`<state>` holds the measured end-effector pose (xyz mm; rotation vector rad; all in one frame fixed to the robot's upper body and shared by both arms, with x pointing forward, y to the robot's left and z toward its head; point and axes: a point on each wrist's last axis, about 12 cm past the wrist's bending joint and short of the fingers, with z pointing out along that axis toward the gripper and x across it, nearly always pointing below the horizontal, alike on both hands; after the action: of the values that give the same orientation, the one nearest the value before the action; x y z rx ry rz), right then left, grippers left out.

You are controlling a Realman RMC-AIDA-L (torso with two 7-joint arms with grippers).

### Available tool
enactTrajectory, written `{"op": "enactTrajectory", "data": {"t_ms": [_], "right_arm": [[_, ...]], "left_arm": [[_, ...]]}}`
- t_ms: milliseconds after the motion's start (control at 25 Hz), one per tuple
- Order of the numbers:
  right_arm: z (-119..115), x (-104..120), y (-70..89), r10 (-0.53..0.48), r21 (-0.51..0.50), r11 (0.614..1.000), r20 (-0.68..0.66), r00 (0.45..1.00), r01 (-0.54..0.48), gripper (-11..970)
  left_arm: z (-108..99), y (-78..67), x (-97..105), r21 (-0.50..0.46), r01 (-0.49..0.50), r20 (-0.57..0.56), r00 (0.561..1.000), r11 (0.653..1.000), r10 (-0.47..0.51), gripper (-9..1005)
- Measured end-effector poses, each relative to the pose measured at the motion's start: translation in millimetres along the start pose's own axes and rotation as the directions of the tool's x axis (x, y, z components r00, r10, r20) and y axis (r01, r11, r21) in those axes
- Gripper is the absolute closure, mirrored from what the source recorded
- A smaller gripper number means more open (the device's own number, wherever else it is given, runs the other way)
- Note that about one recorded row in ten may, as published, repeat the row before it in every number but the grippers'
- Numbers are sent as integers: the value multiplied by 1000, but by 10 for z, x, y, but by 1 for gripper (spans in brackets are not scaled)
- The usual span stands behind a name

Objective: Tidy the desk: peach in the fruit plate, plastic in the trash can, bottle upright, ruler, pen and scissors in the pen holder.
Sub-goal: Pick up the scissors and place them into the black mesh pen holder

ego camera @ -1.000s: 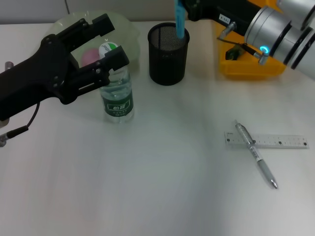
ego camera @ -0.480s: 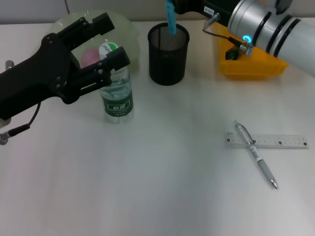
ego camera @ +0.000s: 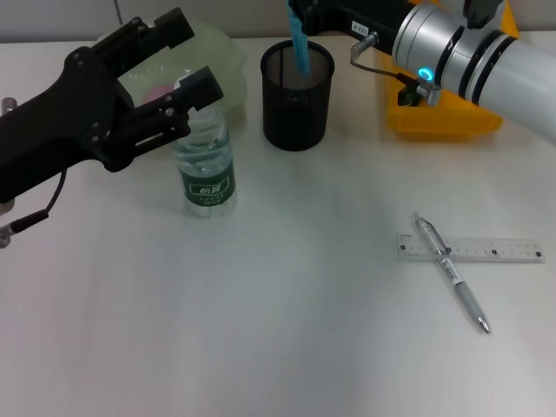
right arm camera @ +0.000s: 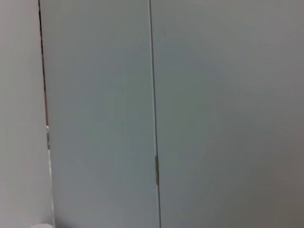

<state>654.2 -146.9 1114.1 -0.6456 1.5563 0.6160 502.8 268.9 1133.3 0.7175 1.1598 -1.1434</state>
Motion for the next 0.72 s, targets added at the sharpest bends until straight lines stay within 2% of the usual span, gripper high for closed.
{"op": "enactTrajectory", "data": {"t_ms": [200,320,720], "right_arm": [[-1,27,-10,-14,12,1000,-20,1000,14,895],[47,44,18,-56,-9,998,-68,996,56,895],[28,60,25,-54,-15,998,-65,996,53,894]], "left_arm": [[22,11,-6,3,-3,1,1000,1000,3,210],[43,19,-8,9,-4,-1,1000,1000,4,210],[54,22,-7,10,-4,0,1000,1000,4,210]]}}
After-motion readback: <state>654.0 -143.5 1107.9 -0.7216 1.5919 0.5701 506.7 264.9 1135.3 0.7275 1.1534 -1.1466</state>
